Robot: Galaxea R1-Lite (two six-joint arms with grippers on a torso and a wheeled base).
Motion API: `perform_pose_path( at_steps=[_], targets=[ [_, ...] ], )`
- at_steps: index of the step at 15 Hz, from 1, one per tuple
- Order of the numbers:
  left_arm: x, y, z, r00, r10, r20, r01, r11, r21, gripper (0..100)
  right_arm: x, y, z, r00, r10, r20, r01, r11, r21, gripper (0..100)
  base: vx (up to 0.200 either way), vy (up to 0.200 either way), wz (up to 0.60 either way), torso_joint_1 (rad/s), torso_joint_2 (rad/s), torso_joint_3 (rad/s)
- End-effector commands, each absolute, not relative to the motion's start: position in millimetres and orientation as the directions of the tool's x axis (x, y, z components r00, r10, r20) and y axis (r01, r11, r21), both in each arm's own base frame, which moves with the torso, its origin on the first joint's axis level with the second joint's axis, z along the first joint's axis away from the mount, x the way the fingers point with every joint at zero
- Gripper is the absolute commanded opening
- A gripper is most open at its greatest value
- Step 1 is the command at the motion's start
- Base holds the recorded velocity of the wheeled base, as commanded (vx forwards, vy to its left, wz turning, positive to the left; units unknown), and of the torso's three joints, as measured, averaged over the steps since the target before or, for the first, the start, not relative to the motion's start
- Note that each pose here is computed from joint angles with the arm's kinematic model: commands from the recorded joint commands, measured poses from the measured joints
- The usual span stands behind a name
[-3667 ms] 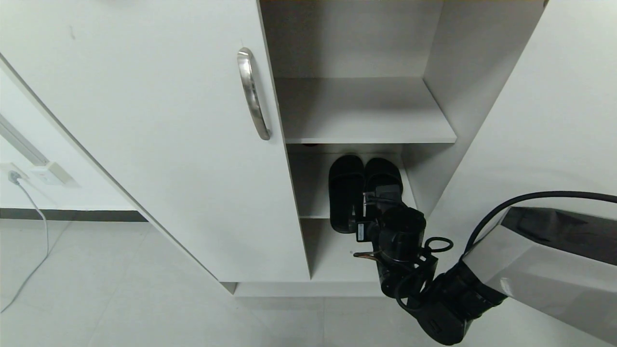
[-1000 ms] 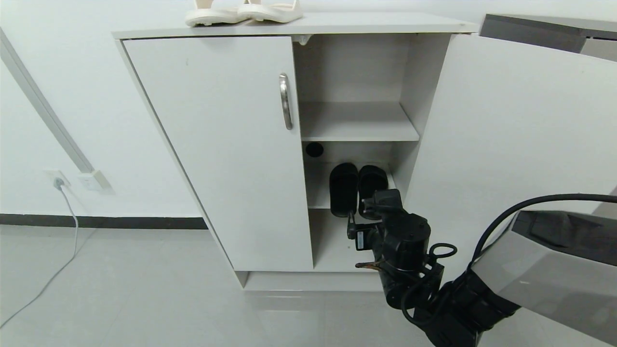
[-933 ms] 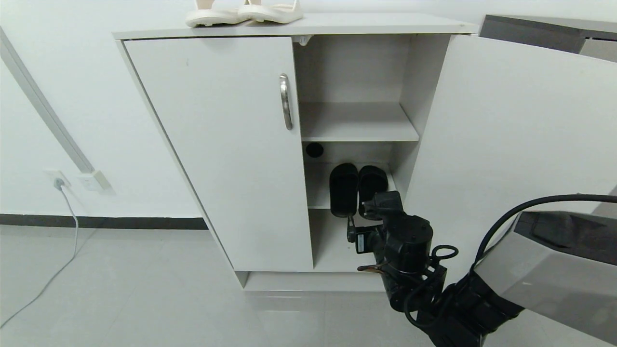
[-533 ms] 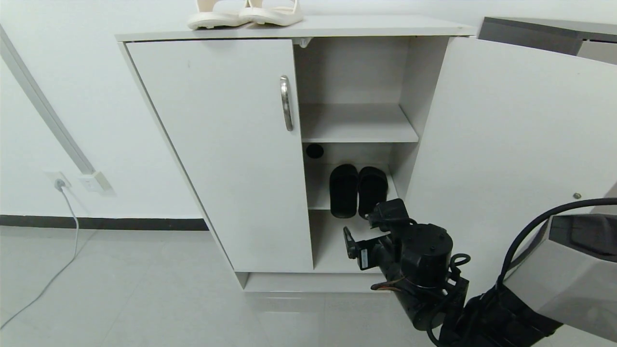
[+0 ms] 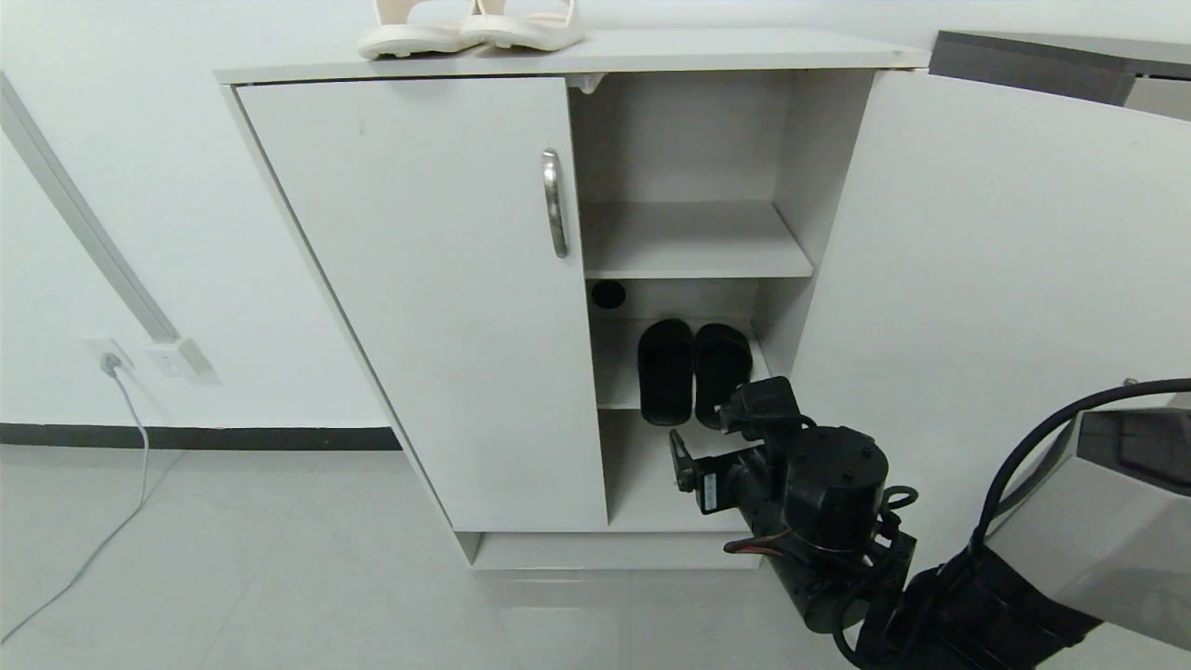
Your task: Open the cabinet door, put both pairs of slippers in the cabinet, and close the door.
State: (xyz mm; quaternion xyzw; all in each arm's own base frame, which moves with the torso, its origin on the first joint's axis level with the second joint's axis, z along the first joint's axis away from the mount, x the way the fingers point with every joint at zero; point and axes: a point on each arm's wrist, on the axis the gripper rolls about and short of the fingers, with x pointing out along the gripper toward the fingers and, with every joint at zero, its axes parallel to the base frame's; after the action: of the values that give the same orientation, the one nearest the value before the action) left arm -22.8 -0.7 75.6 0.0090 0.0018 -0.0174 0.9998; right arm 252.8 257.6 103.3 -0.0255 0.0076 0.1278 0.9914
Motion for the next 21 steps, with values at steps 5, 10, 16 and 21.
perform_pose_path(
  at_steps=[5, 10, 16, 21],
  targets=[
    [-22.8, -0.7, 75.5, 0.999, -0.035, -0.005, 0.035, 0.999, 0.020, 0, 252.1, 257.5, 101.4, 0.967, 0.255, -0.018, -0.255, 0.966, -0.050, 100, 0.000, 0.200, 0.00, 0.006, 0.00, 0.001],
    [-22.8, -0.7, 75.5, 0.999, -0.035, -0.005, 0.035, 0.999, 0.020, 0, 252.0, 255.8, 99.1, 0.967, 0.252, -0.026, -0.253, 0.966, -0.063, 100, 0.000, 0.200, 0.00, 0.001, 0.00, 0.003],
    [-22.8, -0.7, 75.5, 0.999, -0.035, -0.005, 0.035, 0.999, 0.020, 0, 250.3, 254.1, 95.9, 0.966, 0.256, -0.039, -0.258, 0.962, -0.092, 100, 0.000, 0.133, 0.00, 0.003, 0.00, 0.002],
    [-22.8, -0.7, 75.5, 0.999, -0.035, -0.005, 0.035, 0.999, 0.020, 0, 247.7, 252.1, 96.3, 0.966, 0.258, -0.026, -0.259, 0.962, -0.092, 100, 0.000, 0.000, 0.00, 0.000, 0.00, 0.000]
  ],
)
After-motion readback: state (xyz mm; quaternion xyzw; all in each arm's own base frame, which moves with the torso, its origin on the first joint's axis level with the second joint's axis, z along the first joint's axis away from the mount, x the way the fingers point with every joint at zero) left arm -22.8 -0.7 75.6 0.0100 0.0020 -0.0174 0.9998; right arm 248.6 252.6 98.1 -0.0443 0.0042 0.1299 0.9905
